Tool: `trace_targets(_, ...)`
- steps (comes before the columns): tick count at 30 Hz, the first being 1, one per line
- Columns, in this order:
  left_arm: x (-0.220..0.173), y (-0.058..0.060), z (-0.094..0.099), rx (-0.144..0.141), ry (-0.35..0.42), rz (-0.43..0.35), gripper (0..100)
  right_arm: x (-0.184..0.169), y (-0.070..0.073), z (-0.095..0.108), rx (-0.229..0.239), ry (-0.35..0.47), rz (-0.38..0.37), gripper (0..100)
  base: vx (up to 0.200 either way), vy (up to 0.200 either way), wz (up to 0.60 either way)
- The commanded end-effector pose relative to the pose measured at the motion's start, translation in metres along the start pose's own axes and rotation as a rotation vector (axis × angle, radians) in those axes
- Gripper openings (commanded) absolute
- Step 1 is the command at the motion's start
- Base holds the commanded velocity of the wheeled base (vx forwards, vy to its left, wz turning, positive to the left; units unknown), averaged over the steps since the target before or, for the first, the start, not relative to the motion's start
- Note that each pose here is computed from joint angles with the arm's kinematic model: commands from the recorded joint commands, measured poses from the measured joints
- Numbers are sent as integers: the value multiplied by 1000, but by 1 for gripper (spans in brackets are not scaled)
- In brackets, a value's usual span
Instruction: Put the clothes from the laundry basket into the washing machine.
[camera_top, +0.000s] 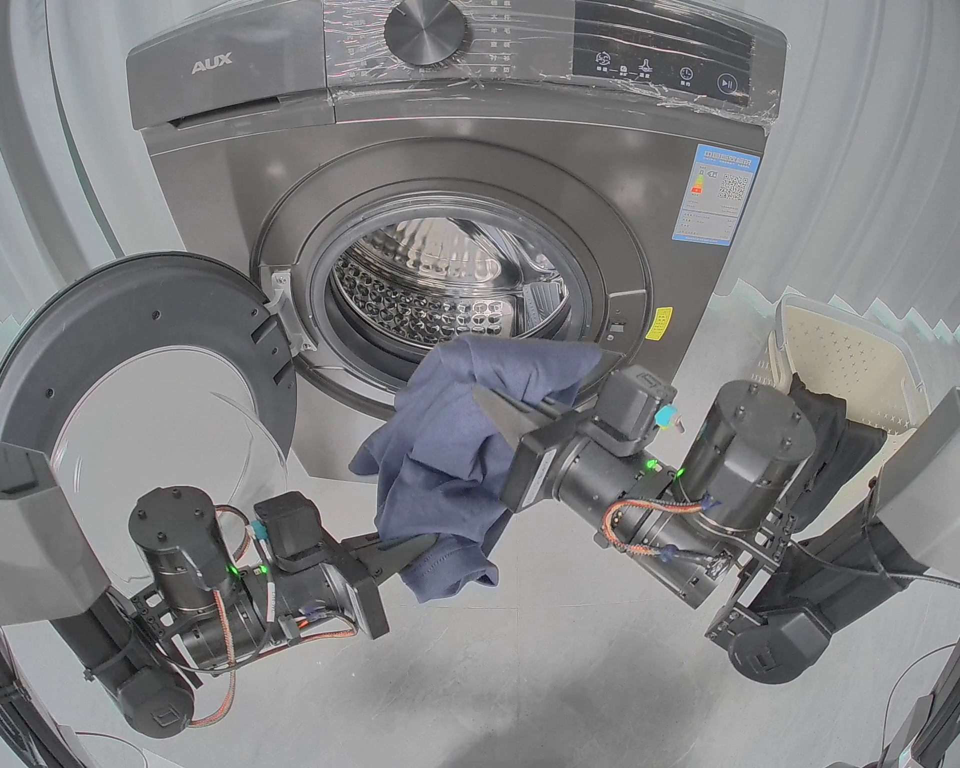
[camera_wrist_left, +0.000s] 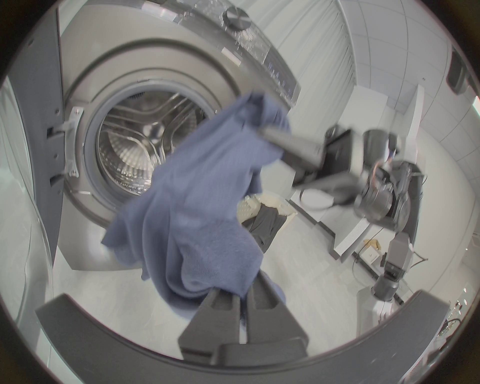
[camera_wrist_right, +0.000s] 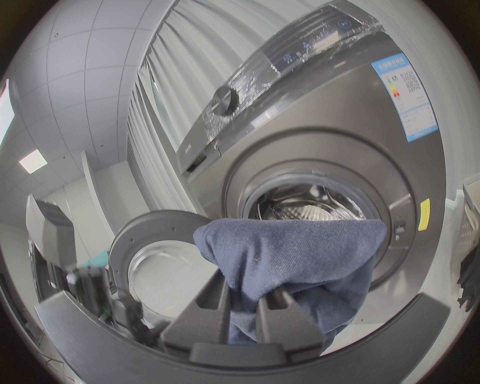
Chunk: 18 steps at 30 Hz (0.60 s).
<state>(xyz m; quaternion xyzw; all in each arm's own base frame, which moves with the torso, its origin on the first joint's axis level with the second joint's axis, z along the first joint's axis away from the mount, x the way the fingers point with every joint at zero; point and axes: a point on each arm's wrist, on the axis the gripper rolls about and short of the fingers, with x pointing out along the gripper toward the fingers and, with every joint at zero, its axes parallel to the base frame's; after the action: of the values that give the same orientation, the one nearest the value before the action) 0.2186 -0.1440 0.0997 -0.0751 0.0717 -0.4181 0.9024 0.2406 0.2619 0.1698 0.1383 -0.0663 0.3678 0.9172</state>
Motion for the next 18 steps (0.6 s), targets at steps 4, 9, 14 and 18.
trace_targets(4, -10, -12, 41, 17, -168, -37, 0, -6, -3, -34, -14, 116, -10, 0, 0, 0, 0)
trace_targets(9, -8, -3, 47, 24, -196, -7, 0, -5, -3, -47, -15, 141, -8, 100, 0, 0, 0)
trace_targets(14, -6, 9, 61, 37, -254, 31, 0, -9, -5, -52, -21, 171, -14, 100, 0, 0, 0)
trace_targets(18, -3, 14, 67, 11, -289, 76, 0, -16, -7, -58, -26, 213, -22, 100, 0, 0, 0)
